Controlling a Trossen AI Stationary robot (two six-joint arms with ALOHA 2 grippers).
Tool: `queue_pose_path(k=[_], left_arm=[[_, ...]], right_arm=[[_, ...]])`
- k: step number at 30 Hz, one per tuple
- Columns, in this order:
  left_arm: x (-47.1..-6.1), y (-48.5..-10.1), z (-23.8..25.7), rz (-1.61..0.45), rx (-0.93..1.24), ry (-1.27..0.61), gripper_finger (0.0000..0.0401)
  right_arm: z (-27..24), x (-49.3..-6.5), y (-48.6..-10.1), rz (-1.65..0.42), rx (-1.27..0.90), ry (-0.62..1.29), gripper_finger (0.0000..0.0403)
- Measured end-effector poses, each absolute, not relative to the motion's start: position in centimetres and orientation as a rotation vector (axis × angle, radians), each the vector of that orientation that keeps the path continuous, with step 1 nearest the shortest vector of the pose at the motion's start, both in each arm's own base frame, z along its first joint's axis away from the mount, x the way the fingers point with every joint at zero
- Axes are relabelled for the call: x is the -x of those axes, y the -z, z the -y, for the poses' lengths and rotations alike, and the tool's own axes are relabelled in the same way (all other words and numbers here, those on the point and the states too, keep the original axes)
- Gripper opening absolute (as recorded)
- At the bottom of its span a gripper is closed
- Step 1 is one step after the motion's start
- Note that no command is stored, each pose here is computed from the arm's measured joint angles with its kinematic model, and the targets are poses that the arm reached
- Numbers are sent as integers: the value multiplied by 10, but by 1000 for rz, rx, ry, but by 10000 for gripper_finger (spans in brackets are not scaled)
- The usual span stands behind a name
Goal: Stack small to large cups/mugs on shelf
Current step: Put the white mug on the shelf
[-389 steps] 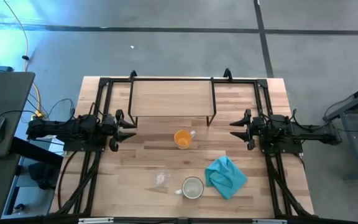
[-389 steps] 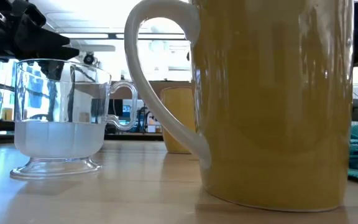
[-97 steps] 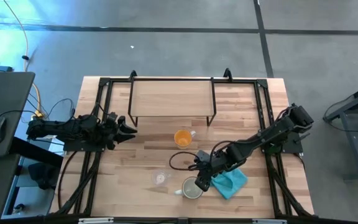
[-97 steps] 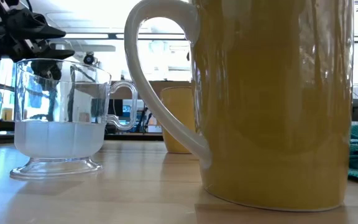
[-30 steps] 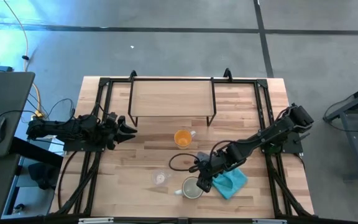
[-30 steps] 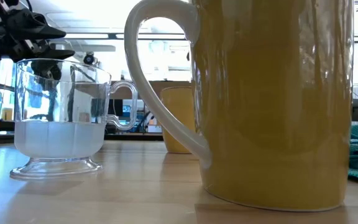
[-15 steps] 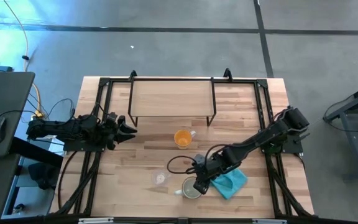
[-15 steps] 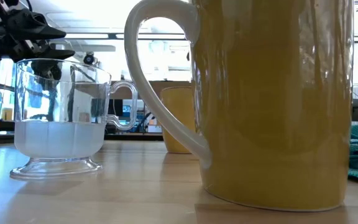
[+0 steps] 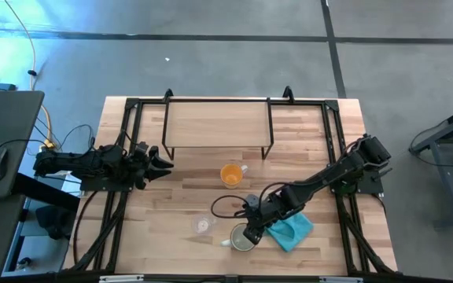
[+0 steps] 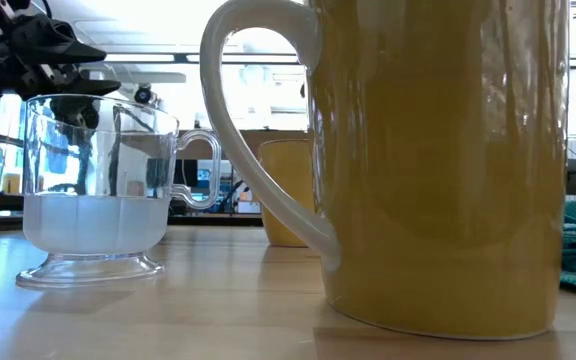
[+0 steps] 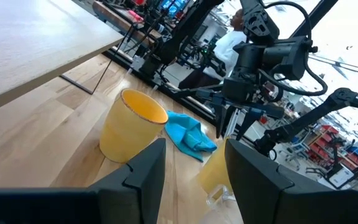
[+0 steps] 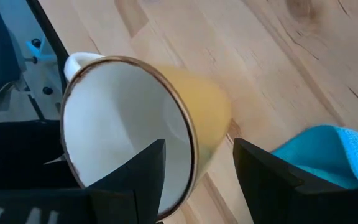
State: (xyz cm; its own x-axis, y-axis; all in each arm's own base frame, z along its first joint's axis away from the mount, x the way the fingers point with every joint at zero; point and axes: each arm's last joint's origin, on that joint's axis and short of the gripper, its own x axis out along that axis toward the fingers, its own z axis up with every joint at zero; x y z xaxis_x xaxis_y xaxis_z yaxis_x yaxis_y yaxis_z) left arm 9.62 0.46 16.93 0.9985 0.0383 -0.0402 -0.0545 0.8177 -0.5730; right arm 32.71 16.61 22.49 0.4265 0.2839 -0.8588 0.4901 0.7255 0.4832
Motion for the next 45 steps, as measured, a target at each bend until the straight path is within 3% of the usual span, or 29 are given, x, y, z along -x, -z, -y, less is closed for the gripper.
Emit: queue_pose_path(k=[13,28,45], left_arm=[[-96,-169,-5,-25,611,-56,154],[-96,-169,-5,-25,608,-56,154],[-96,-169,-5,-25,608,-56,154]], right_arm=[[-167,-328,-226,-1154,-823,137,172],[-166,-328,-225,-1159,-818,146,7],[-154,-338,-238,-1127,-841,168,1]])
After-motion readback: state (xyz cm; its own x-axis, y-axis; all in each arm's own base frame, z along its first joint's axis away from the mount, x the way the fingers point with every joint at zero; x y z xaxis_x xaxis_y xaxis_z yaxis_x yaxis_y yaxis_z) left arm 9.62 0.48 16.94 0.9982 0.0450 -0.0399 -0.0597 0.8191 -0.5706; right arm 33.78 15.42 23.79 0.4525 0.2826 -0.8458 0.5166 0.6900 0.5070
